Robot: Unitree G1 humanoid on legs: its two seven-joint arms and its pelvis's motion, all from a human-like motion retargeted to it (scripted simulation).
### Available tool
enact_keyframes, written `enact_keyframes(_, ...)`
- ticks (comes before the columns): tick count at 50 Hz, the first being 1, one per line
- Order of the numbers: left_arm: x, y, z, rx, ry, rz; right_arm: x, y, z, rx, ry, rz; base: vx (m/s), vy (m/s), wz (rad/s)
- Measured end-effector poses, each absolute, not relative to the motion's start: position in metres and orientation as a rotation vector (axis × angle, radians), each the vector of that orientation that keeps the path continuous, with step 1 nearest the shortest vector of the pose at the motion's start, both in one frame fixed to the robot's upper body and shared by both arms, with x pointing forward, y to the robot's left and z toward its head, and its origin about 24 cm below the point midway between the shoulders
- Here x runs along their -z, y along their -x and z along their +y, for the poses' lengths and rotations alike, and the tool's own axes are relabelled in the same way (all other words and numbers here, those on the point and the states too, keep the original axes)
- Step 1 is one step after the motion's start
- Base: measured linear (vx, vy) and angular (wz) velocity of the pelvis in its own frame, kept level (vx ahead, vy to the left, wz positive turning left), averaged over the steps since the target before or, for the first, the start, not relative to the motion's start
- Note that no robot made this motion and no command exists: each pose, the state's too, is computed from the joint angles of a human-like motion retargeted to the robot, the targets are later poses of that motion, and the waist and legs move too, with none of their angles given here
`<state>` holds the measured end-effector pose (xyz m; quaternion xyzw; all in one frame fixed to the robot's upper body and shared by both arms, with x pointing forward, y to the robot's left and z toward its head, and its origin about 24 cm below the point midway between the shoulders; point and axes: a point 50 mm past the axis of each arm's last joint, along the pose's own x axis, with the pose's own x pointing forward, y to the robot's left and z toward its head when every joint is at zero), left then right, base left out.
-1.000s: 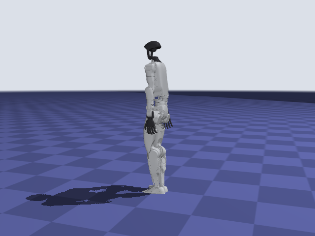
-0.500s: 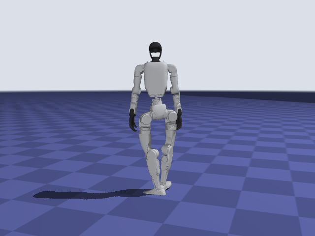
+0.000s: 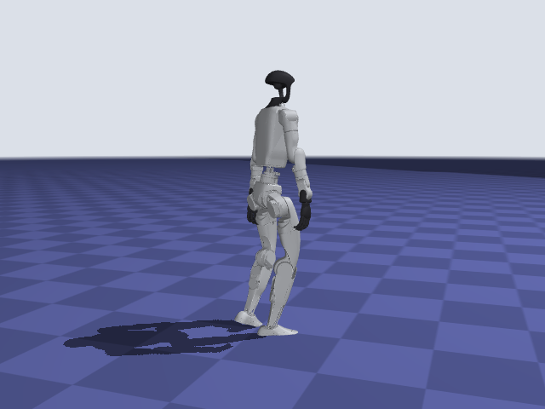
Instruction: In place motions
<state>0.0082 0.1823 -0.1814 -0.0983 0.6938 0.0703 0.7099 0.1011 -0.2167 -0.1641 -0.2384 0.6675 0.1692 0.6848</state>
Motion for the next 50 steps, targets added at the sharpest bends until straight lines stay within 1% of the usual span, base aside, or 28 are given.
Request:
enact_keyframes(3,0.181,-0.015,0.187,-0.102,0.163,1.523,0.163,-0.11,-0.213,-0.393,0.544,1.452,-0.11,0.05,-2.63)
enact_keyframes(7,0.179,-0.028,0.197,-0.071,0.056,1.5,0.164,-0.108,-0.208,-0.355,0.479,1.434,0.0,0.04,-2.35)
enact_keyframes(12,0.178,-0.034,0.203,-0.085,0.066,1.476,0.169,-0.089,-0.202,-0.366,0.444,1.516,0.13,-0.01,-0.86)
enact_keyframes(17,0.177,-0.041,0.201,-0.072,0.044,1.484,0.174,-0.06,-0.202,-0.304,0.364,1.583,0.02,0.03,-0.57)
enact_keyframes(20,0.179,-0.034,0.195,-0.046,0.021,1.531,0.175,-0.041,-0.204,-0.321,0.331,1.656,0.0,0.07,-1.05)
enact_keyframes(22,0.179,-0.03,0.192,-0.019,0.021,1.545,0.175,-0.039,-0.206,-0.332,0.363,1.672,-0.21,0.1,-1.29)
enact_keyframes(26,0.18,-0.02,0.19,0.044,-0.017,1.586,0.174,-0.047,-0.207,-0.354,0.436,1.65,-0.32,0.21,-1.89)
enact_keyframes(32,0.179,0.006,0.192,0.097,-0.117,1.678,0.174,-0.066,-0.199,-0.401,0.461,1.578,-0.39,0.33,-2.16)
enact_keyframes(39,0.176,0.032,0.197,0.042,-0.094,1.766,0.172,-0.083,-0.195,-0.465,0.588,1.491,-0.42,0.4,-3.01)
enact_keyframes(45,0.174,0.044,0.203,-0.04,-0.044,1.793,0.174,-0.07,-0.197,-0.422,0.531,1.557,-0.45,0.26,-1.95)
enact_keyframes(50,0.175,0.035,0.206,-0.059,-0.025,1.771,0.175,-0.048,-0.203,-0.308,0.425,1.652,-0.4,0.23,-0.59)
